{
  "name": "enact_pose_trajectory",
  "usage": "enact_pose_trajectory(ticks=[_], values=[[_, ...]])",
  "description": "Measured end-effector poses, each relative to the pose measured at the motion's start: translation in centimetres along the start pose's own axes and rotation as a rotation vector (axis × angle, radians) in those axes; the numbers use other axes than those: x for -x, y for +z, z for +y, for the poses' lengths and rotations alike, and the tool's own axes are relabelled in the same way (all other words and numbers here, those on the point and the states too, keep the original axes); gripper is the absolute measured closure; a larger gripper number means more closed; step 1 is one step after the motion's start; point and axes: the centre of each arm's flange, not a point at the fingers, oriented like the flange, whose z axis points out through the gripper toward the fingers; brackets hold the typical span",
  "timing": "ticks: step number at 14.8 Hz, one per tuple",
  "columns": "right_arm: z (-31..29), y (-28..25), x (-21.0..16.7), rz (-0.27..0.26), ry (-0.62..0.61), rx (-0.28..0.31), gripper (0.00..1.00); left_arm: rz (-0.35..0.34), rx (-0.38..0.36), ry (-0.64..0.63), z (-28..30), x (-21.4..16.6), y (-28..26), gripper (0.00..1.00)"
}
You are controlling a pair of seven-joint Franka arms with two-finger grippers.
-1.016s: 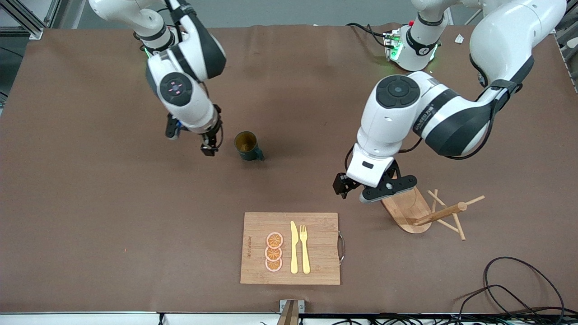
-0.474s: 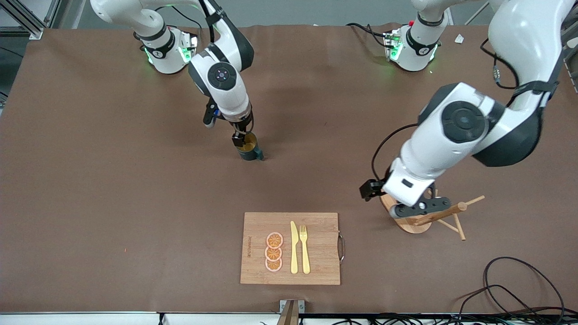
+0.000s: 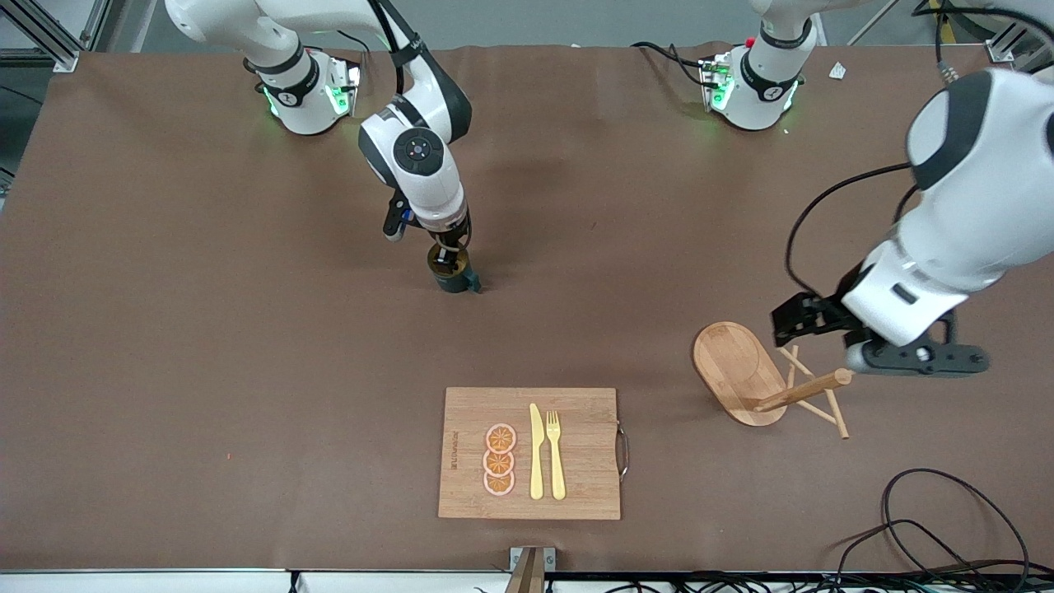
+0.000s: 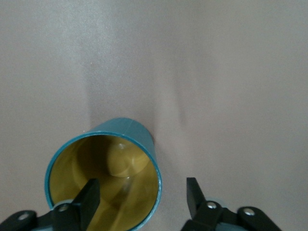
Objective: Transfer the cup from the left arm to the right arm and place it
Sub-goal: 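Raise the left gripper back to rest while the right gripper holds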
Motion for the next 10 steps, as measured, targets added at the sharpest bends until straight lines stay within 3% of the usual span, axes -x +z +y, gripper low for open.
enact_pose_trajectory(ticks=[2, 6, 10], values=[[0.0, 0.0, 0.0, 0.0, -0.001, -0.001, 0.27, 0.002, -0.02, 0.048, -2.0, 0.6, -1.8, 0.0], [0.0, 0.0, 0.0, 0.001, -0.001, 0.0, 0.67, -0.004, -0.025, 0.066, -5.9, 3.3, -5.6, 0.0], [-0.1, -0.2, 0.0, 0.0, -0.052, -0.006, 0.94, -0.008, -0.044, 0.041, -6.6, 6.9, -8.2, 0.0]])
